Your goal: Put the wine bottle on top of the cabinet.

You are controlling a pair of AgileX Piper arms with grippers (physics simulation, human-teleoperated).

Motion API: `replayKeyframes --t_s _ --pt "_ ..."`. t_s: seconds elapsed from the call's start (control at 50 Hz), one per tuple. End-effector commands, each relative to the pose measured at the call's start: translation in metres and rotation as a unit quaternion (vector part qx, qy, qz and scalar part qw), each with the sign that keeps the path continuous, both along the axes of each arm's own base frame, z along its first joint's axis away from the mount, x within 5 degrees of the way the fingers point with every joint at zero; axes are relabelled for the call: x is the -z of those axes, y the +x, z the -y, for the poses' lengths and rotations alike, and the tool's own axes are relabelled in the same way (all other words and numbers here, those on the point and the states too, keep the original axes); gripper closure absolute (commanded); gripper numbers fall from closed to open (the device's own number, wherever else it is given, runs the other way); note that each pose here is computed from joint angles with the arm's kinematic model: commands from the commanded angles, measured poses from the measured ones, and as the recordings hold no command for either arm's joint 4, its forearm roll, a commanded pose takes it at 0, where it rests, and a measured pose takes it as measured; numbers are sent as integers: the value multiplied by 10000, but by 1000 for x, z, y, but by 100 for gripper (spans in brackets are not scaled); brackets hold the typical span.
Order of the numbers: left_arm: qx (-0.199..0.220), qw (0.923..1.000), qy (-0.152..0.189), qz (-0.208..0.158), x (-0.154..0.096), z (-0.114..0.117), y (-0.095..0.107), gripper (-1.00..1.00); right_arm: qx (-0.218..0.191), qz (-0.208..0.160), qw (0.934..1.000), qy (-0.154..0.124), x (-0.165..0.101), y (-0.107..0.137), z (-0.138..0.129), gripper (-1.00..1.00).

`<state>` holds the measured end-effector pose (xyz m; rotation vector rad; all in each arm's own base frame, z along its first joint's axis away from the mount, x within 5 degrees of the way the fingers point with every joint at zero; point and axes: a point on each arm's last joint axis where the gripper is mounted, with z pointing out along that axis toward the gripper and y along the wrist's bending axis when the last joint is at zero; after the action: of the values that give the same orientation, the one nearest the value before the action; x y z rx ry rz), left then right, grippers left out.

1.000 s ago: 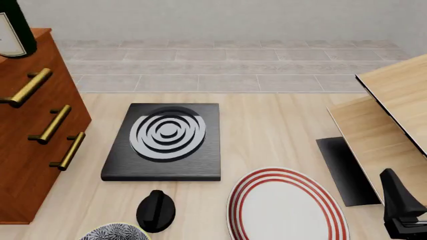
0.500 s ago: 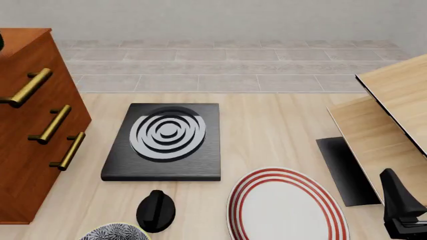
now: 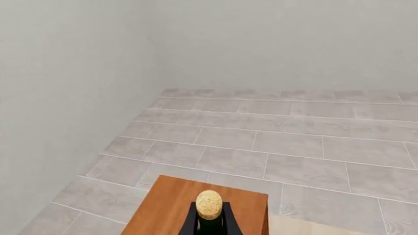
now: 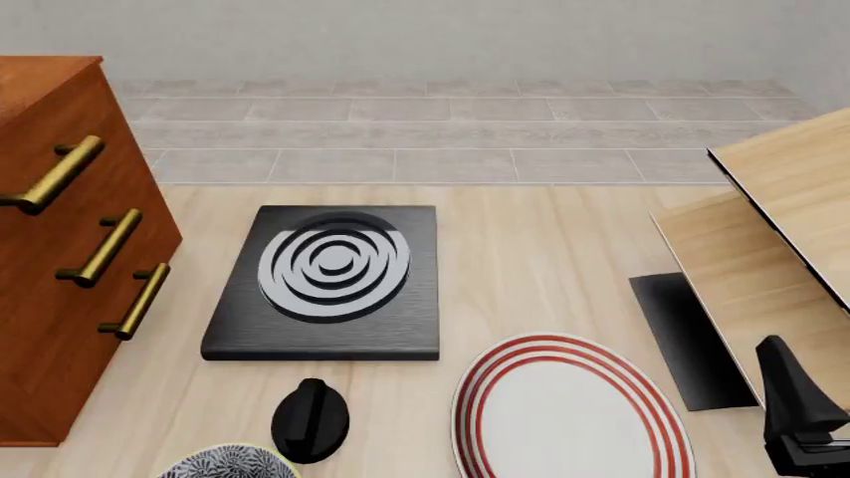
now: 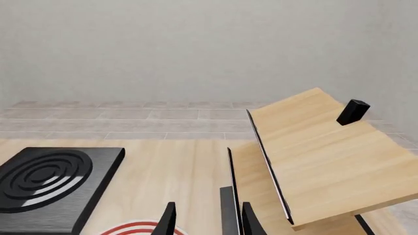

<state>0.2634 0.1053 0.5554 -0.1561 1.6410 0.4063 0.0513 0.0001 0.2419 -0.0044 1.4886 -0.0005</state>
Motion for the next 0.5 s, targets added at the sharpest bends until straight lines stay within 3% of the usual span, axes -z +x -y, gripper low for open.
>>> replayKeyframes --t_s 0.02,0.28,0.5 --pt "-338 9987 165 -331 17 -20 9 100 3 1 10000 0 0 0 0 -100" --pt "-203 9986 83 -487 35 -13 12 100 1 0 10000 0 0 0 0 -100" --pt "-119 9988 120 -463 27 -6 9 100 0 0 10000 -1 0 0 0 -100"
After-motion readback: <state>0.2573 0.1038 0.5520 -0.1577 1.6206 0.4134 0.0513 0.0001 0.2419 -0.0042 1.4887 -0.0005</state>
